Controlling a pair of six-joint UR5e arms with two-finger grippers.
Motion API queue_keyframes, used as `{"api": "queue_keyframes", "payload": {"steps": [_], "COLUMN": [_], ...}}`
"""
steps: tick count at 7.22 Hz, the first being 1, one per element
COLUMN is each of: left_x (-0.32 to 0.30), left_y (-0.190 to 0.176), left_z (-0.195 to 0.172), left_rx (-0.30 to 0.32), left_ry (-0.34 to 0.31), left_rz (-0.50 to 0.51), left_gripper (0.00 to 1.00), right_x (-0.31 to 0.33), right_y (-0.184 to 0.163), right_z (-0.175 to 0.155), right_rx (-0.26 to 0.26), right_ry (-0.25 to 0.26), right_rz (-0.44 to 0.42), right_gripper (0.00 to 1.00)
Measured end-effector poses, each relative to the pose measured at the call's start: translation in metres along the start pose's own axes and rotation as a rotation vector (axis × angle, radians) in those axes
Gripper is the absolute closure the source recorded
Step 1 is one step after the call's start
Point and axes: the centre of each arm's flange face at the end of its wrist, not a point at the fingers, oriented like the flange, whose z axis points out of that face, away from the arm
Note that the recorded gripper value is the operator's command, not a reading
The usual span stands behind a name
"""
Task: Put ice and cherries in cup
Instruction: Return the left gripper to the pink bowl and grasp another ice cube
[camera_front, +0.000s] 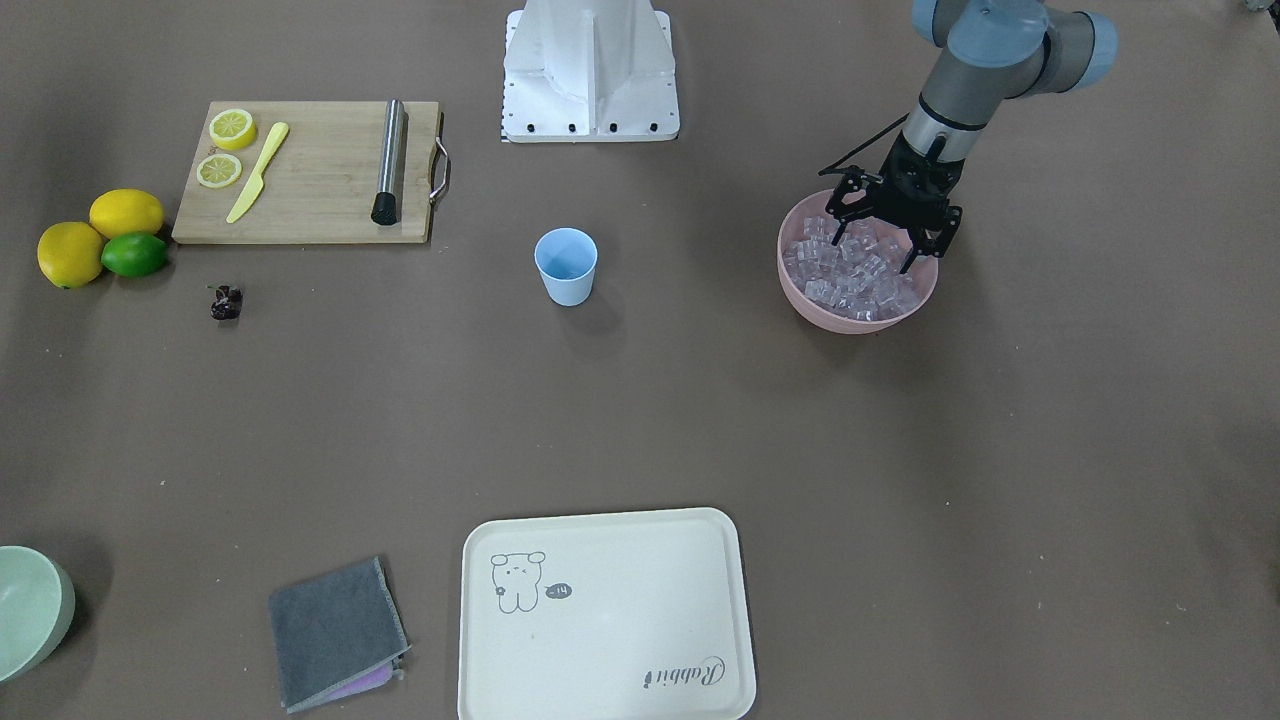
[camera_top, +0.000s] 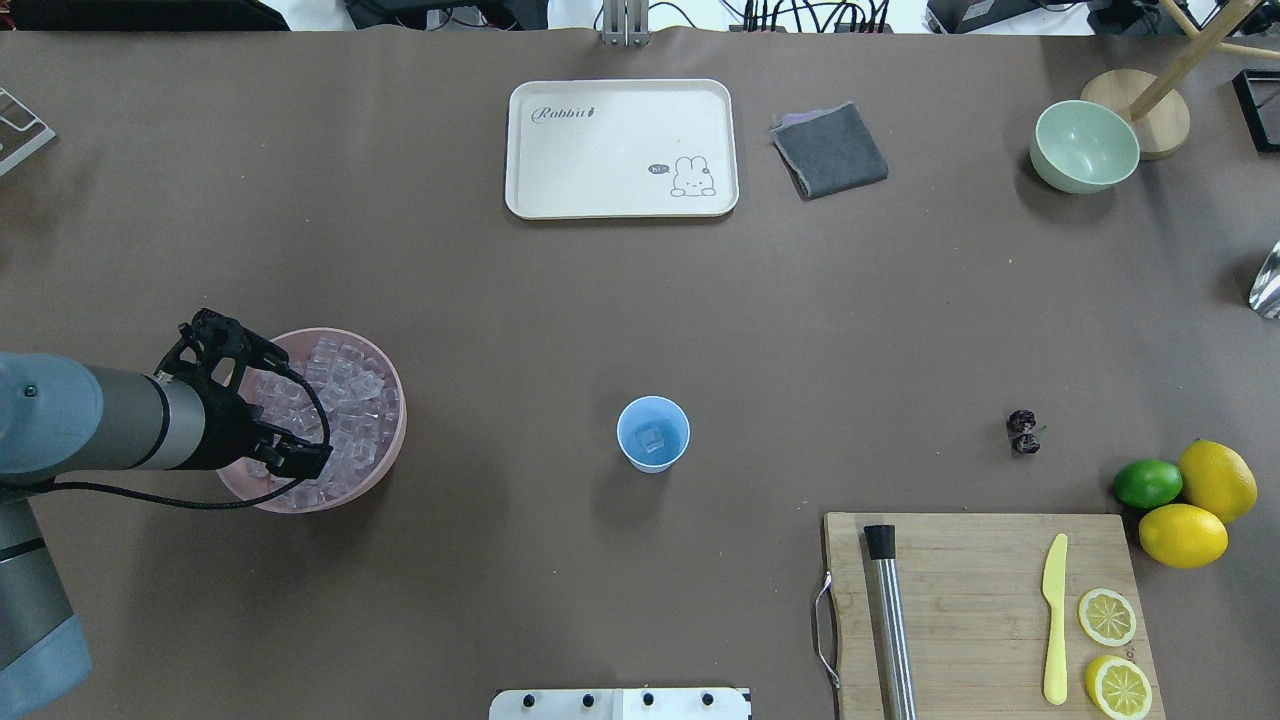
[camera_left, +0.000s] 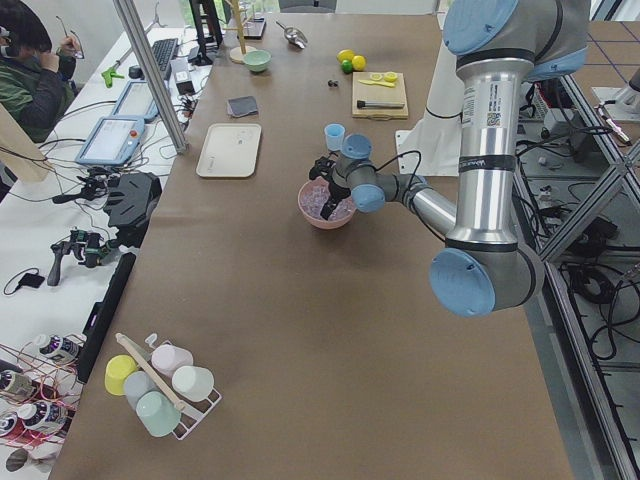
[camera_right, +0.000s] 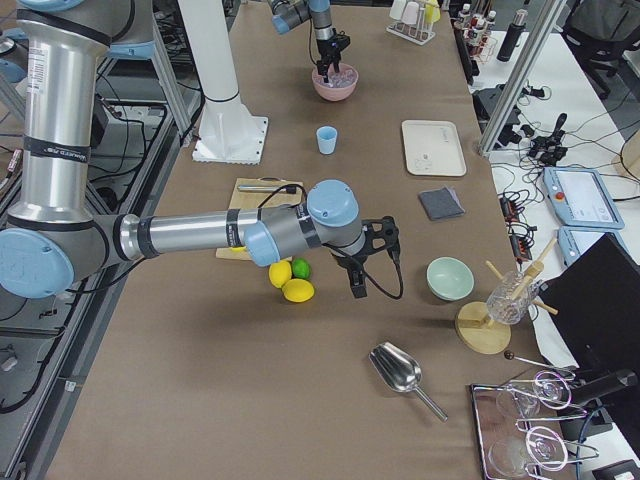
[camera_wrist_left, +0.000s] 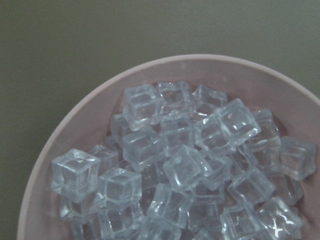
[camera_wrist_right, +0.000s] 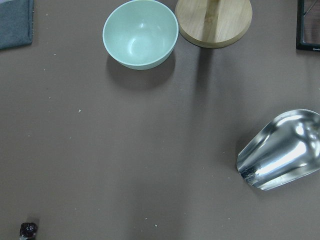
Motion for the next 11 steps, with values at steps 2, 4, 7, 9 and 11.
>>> {"api": "queue_keyframes", "payload": {"steps": [2, 4, 7, 9, 11], "left_x": [0.005, 0.010, 0.013, 0.014, 0.016], "left_y": [0.002, 0.000, -0.003, -0.004, -0.005], "left_z": [0.008, 0.011, 0.011, 0.009, 0.007], "left_rx": [-0.011, -0.011, -0.007, -0.004, -0.002], "left_ry": [0.003, 0.008, 0.014, 0.017, 0.022], "left_rz": [0.007, 0.010, 0.012, 0.012, 0.013], "left_gripper": [0.20, 0.45, 0.68, 0.82, 0.97], "right_x": [0.000, 0.000, 0.000, 0.000, 0.000], "right_y": [0.000, 0.000, 0.000, 0.000, 0.000], "right_z": [0.000, 0.000, 0.000, 0.000, 0.000], "right_rx": [0.000, 0.001, 0.001, 0.000, 0.000], "right_ry": [0.000, 0.000, 0.000, 0.000, 0.000], "right_rz": [0.000, -0.001, -0.001, 0.000, 0.000], "right_gripper": [0.00, 0.00, 0.00, 0.00, 0.00]}}
